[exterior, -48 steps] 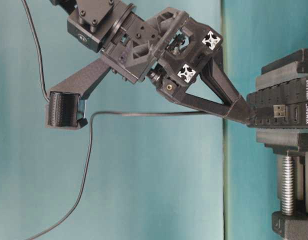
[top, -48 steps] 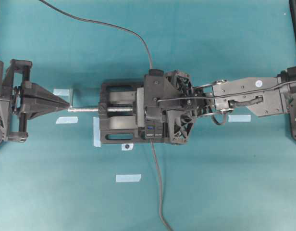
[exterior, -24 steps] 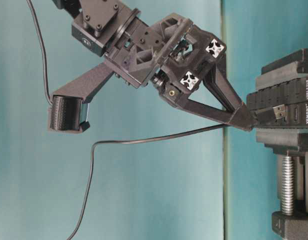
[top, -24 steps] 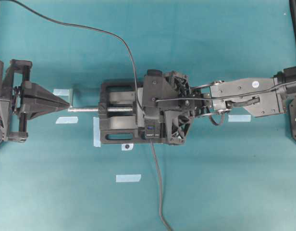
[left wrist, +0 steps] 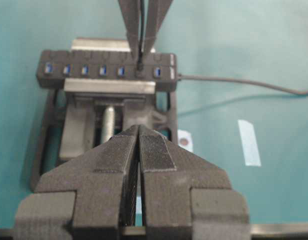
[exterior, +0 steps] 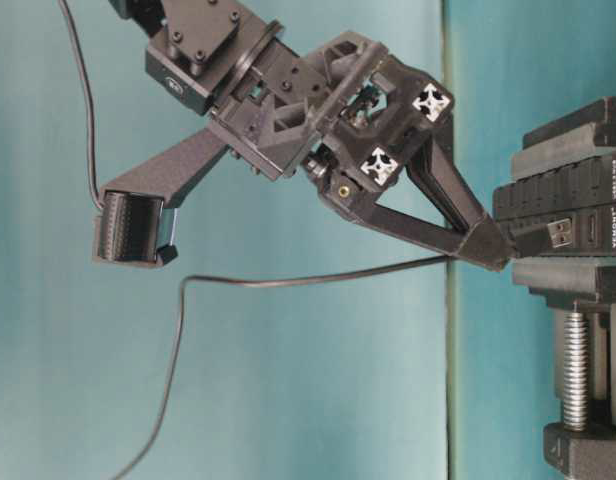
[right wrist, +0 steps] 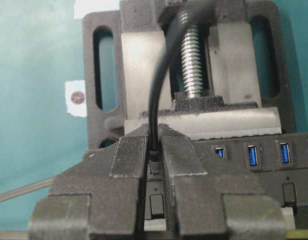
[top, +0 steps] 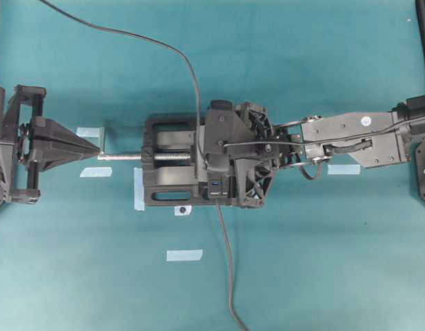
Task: Insert the USB into the second port from the front of the fixed hub.
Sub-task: 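Align the plug with the second port and push it in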
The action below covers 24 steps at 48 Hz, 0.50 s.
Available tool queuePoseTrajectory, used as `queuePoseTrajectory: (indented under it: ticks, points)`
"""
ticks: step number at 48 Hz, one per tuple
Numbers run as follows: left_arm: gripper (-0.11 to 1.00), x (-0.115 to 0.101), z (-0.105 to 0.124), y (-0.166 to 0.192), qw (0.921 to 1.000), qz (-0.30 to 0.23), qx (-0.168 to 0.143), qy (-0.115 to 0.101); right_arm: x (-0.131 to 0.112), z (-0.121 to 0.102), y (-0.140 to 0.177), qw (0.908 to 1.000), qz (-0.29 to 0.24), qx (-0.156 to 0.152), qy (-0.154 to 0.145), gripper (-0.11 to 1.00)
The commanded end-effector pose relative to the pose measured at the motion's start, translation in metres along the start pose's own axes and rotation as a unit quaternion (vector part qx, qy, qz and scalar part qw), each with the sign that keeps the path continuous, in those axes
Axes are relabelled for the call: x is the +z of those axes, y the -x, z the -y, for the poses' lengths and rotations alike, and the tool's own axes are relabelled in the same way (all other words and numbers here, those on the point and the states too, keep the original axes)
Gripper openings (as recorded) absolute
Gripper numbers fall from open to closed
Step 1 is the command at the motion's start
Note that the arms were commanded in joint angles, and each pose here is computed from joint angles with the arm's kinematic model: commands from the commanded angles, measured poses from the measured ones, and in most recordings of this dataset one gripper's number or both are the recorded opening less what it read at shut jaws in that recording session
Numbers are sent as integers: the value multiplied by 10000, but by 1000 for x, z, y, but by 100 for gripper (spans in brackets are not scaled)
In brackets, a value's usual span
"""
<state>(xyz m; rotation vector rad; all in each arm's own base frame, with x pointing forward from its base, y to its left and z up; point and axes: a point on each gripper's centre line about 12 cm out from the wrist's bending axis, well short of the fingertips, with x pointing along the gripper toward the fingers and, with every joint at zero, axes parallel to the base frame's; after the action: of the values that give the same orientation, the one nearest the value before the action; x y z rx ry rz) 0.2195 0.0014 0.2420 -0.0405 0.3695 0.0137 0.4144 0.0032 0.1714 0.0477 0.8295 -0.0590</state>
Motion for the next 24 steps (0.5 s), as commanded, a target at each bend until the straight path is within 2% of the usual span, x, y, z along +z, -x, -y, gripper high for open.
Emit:
queuePoseTrajectory:
  ticks: [1, 24]
  points:
    - [0, 6, 0, 0, 10000, 100, -4, 0, 9, 1, 6, 9998, 174, 14, -78, 9]
    - [0, 6, 0, 0, 10000, 100, -4, 0, -2, 1, 4, 10000, 14, 1, -90, 9]
